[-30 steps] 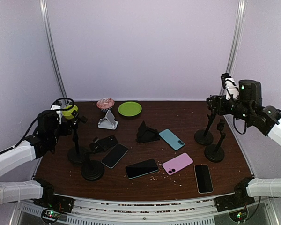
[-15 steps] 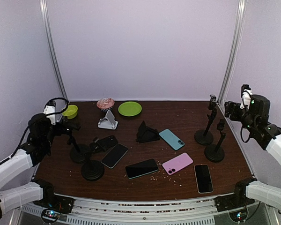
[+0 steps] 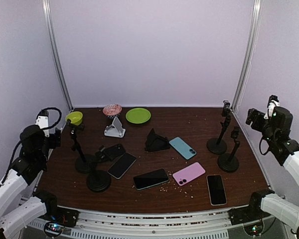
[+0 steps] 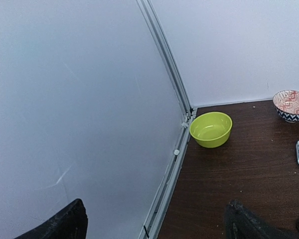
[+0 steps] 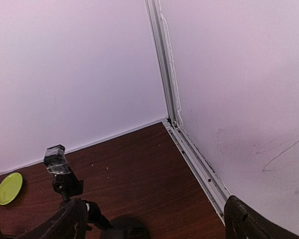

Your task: Remove the phone from the phone stand

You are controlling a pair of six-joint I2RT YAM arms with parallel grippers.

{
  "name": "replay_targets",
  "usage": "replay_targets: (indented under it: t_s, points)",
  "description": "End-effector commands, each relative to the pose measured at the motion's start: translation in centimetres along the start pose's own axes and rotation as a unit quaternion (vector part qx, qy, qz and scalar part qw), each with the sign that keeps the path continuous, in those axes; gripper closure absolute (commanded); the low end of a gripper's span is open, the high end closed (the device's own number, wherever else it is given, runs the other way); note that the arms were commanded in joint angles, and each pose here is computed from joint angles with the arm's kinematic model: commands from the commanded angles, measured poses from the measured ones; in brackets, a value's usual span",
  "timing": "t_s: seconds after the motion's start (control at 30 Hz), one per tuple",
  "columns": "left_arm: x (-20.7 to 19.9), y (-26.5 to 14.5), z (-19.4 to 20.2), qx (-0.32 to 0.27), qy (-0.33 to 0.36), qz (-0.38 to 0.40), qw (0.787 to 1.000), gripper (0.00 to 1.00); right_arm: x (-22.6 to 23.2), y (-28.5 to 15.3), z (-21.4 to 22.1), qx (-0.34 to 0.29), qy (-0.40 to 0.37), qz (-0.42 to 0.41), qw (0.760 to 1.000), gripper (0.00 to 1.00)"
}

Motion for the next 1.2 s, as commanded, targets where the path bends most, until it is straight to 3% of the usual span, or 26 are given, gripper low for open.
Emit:
replay_targets:
  t_s: [0.0, 0.17, 0.3, 0.5, 0.73, 1.17]
  points:
    - [2.0, -1.2, -2.4, 0.007, -0.011, -0.021, 1.0, 0.02, 1.4, -1.3, -2.4, 0.01, 0.037, -0.048, 0.998, 0.04]
    - [2.5, -3.3, -4.2, 0.034, -0.018, 0.03, 0.999, 0.02, 4.6, -3.1, -4.2, 0.067, 0.073, -0.142, 0.985, 0.01]
    - [1.6, -5.8, -6.2, 0.041, -0.021, 0.125, 0.991, 0.02, 9.3, -6.1, -5.1, 0.129, 0.074, -0.3, 0.942, 0.0]
    - [1.3, -8.6, -8.4, 0.061, -0.092, 0.2, 0.973, 0.02, 11.0, -9.5, -6.2, 0.131, 0.076, -0.382, 0.912, 0.01]
    - [0.1, -9.4, -8.4, 0.121, -0.114, 0.239, 0.957, 0.02, 10.9, -10.4, -6.1, 0.125, 0.074, -0.391, 0.909, 0.0]
    - [-0.5, -9.8, -7.7, 0.124, -0.107, 0.263, 0.951, 0.02, 10.5, -9.5, -5.2, 0.136, 0.077, -0.373, 0.915, 0.01]
Point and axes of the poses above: each gripper's point midway between its finger pads, its own y axis out along the fingers, its own x axis along the line the jaws close on, z = x × y, the point moved 2 cm from there along -y, back along the fingers, and after that the axes turned 5 degrees about -y, right-handed, at the moved point
